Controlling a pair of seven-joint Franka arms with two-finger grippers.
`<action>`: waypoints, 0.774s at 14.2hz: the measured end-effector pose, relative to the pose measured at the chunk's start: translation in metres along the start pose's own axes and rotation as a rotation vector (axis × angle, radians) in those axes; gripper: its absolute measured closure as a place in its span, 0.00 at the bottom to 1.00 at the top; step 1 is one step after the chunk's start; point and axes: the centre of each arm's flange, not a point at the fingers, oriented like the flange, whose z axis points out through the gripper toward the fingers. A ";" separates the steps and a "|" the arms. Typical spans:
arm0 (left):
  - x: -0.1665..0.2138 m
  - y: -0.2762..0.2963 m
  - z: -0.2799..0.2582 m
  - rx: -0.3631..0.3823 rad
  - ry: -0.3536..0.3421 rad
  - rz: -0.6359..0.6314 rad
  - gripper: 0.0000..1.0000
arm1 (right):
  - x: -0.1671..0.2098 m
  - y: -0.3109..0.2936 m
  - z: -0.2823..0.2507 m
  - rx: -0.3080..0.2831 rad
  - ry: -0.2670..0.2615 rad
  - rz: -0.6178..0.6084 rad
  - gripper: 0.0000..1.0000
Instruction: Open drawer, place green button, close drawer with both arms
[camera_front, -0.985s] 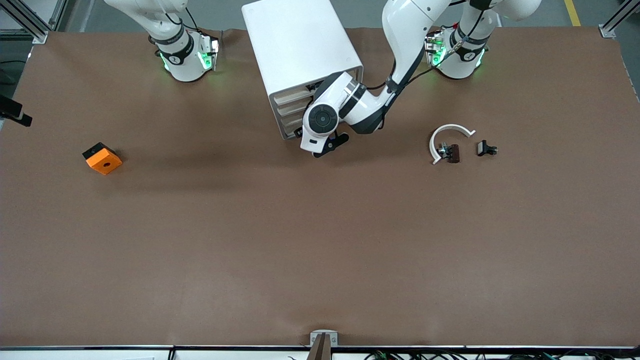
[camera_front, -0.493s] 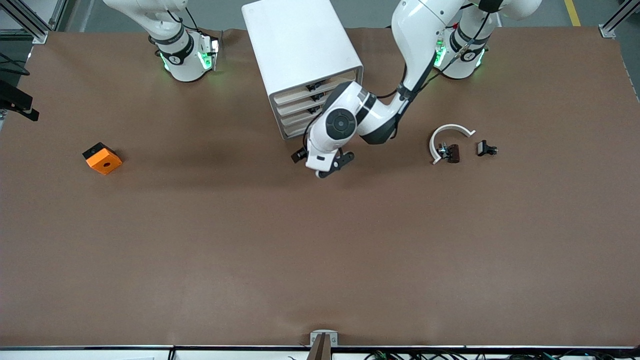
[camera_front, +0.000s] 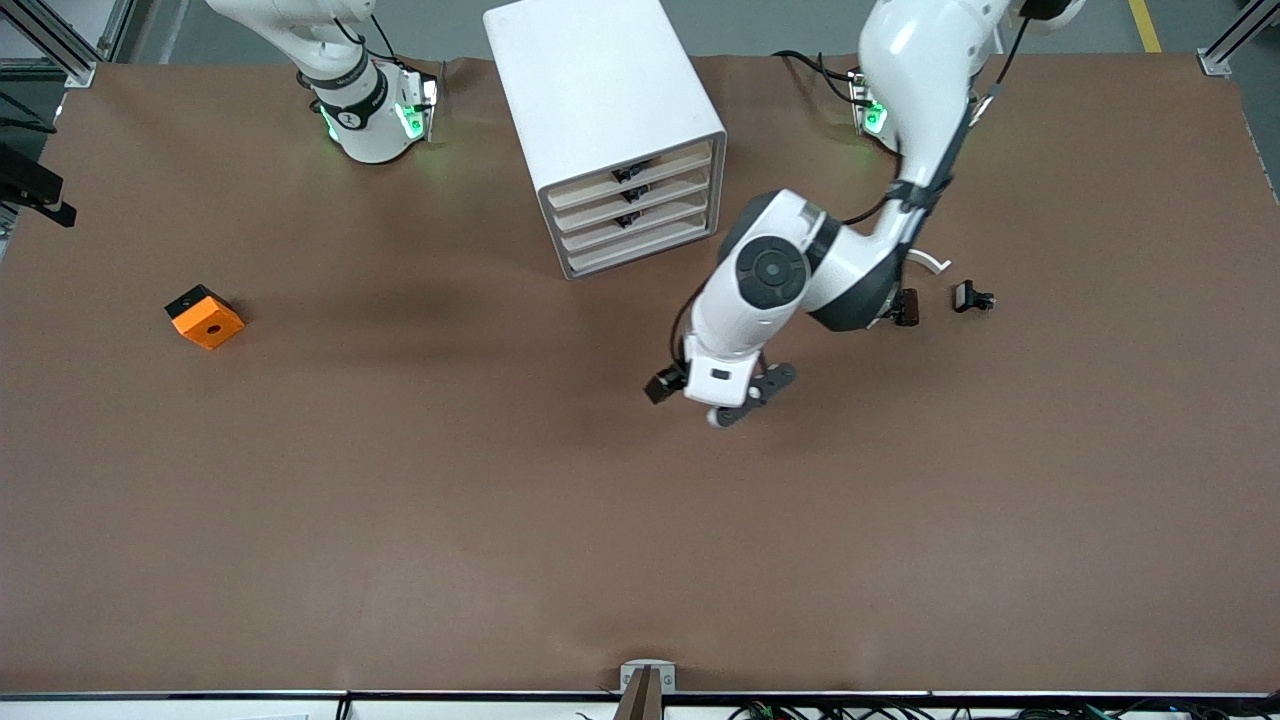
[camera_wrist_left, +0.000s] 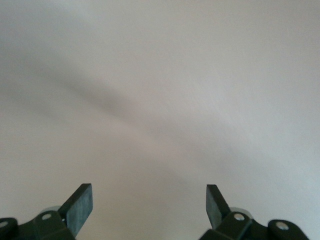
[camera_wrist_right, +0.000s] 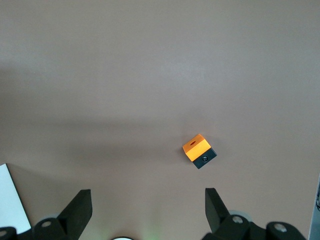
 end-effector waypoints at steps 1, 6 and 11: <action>0.019 -0.010 -0.026 0.003 0.021 -0.015 0.00 | -0.001 0.000 0.000 0.001 -0.001 -0.001 0.00; 0.134 -0.108 -0.151 0.047 0.028 0.122 0.00 | -0.002 0.001 0.002 0.003 -0.007 0.001 0.00; 0.218 -0.233 -0.228 0.088 -0.023 0.314 0.00 | -0.003 -0.003 0.001 0.032 -0.001 0.000 0.00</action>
